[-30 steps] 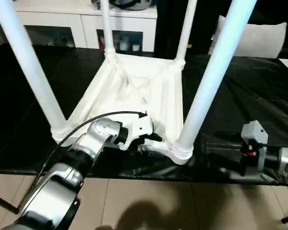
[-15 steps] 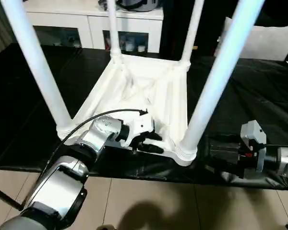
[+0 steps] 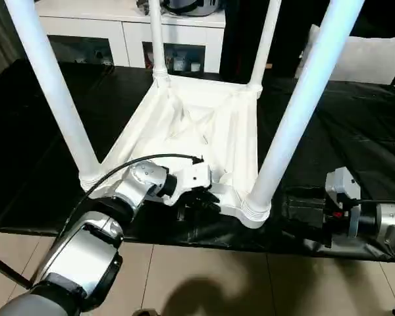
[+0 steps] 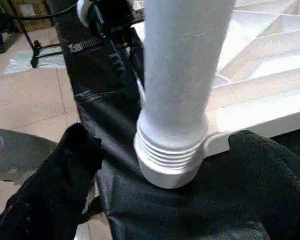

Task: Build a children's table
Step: Rotate leg to tighten

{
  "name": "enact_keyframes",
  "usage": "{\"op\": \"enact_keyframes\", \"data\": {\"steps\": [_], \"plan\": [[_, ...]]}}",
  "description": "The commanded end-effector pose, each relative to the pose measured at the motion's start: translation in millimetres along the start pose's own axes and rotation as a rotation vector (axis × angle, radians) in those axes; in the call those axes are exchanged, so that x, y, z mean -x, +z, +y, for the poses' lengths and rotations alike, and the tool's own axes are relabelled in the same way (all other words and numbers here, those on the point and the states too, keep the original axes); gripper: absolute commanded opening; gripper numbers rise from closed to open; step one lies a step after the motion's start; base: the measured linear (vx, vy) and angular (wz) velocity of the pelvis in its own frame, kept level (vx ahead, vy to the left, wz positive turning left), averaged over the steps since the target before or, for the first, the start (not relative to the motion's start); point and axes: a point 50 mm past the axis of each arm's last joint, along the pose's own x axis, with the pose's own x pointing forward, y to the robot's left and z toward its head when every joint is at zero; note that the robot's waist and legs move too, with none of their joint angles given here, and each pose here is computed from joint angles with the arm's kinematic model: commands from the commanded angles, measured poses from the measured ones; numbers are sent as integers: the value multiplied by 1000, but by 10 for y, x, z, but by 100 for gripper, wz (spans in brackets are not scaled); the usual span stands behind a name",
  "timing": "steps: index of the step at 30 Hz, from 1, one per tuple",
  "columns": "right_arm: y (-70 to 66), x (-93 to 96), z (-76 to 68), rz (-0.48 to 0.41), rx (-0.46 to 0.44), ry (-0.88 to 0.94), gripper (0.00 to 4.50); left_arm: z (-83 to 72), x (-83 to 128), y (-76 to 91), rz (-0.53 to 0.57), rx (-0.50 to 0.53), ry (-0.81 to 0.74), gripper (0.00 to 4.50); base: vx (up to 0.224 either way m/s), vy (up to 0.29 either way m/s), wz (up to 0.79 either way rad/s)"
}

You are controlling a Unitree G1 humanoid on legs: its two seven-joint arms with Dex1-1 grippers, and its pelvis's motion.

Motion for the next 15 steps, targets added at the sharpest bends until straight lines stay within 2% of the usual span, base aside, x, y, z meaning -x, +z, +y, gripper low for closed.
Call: {"op": "enact_keyframes", "data": {"steps": [1, 4, 7, 10, 12, 15], "plan": [[28, -11, -17, -1, 5, 15, 450, 9, 15, -37, 54, 17, -12, 25, 0, 0, 0], [16, -44, -53, 6, 5, 10, 450, -7, 39, -85, 104, 12, -37, 4, 0, 0, 0], [7, -107, -102, -3, -15, 11, 450, -6, 54, -69, 83, 17, -46, 4, 0, 0, 0], [13, -181, -134, -22, -40, 23, 410, -9, 55, -37, 54, 7, -53, 0, 0, 0, 0], [24, -247, -131, -33, -81, 63, 410, -19, 51, -16, 36, -5, -63, 0, 0, 0, 0], [44, -297, -125, -39, -98, 87, 377, -28, 38, -4, 27, -16, -66, 0, 0, 0, 0]]}}
